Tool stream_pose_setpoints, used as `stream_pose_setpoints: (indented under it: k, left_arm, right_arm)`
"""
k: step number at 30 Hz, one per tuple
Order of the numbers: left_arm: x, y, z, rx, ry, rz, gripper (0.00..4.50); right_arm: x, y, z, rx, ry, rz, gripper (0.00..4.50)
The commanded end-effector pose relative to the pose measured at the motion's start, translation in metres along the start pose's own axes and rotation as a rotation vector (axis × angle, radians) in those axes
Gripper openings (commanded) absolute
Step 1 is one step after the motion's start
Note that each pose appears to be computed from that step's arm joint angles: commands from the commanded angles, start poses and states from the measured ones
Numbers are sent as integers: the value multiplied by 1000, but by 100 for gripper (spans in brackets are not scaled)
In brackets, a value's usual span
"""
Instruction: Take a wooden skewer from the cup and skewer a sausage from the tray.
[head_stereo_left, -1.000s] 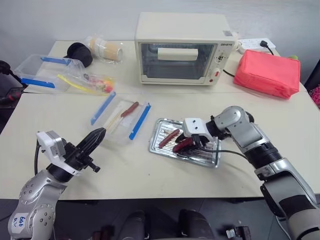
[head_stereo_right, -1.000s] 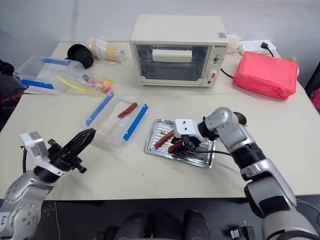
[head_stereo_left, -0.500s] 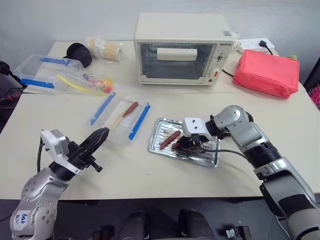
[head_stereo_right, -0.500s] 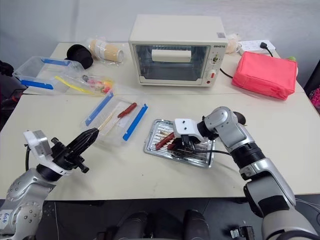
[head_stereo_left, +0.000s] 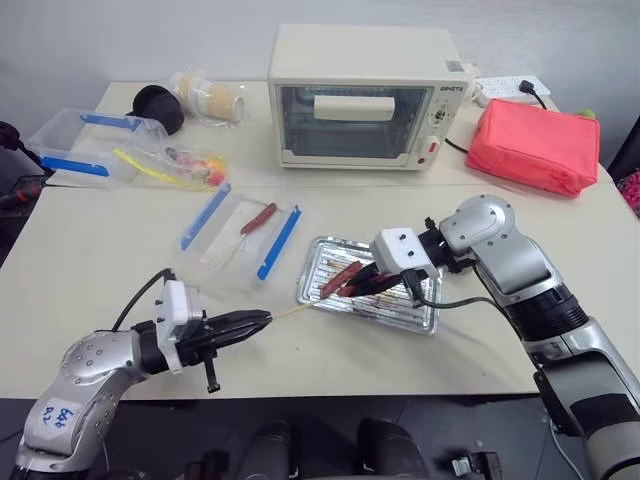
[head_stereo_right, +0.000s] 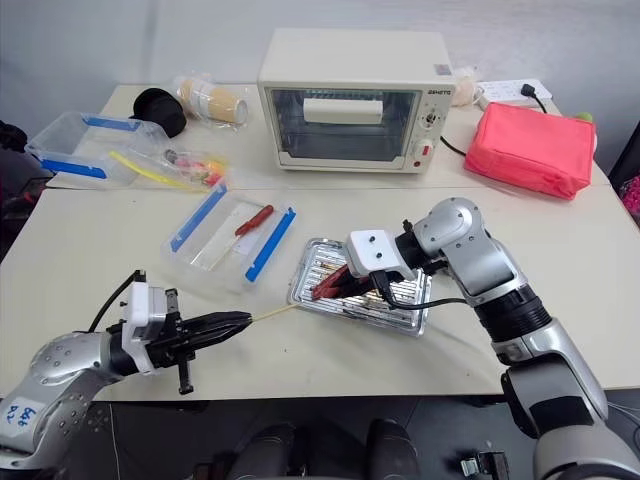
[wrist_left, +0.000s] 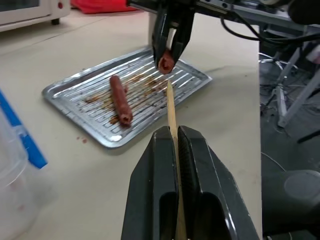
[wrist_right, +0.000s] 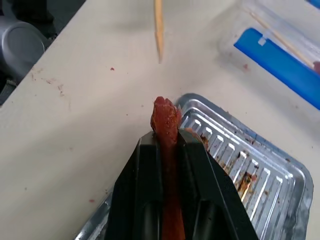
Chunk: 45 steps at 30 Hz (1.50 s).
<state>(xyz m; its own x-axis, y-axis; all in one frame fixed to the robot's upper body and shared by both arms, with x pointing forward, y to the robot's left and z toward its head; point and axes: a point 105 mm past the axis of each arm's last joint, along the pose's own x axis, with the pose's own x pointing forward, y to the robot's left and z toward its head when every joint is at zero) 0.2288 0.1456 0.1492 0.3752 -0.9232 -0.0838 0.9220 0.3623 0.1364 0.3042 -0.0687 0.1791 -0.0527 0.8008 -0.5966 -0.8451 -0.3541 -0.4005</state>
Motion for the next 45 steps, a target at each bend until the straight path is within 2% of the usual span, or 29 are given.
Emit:
stream_pose_setpoints:
  k: [1,22,45]
  left_arm:
    - [4,-1,2,26,1,-33,0]
    - [15,2,-5,23,-39,-57,0]
    - [76,1,2,48,-115,-216,0]
  right_arm:
    - [-3,1,12,-38,-3,16,37]
    - [8,4,19,-44,-4,45,37]
    - [27,-3,38,-119,-30,92,37]
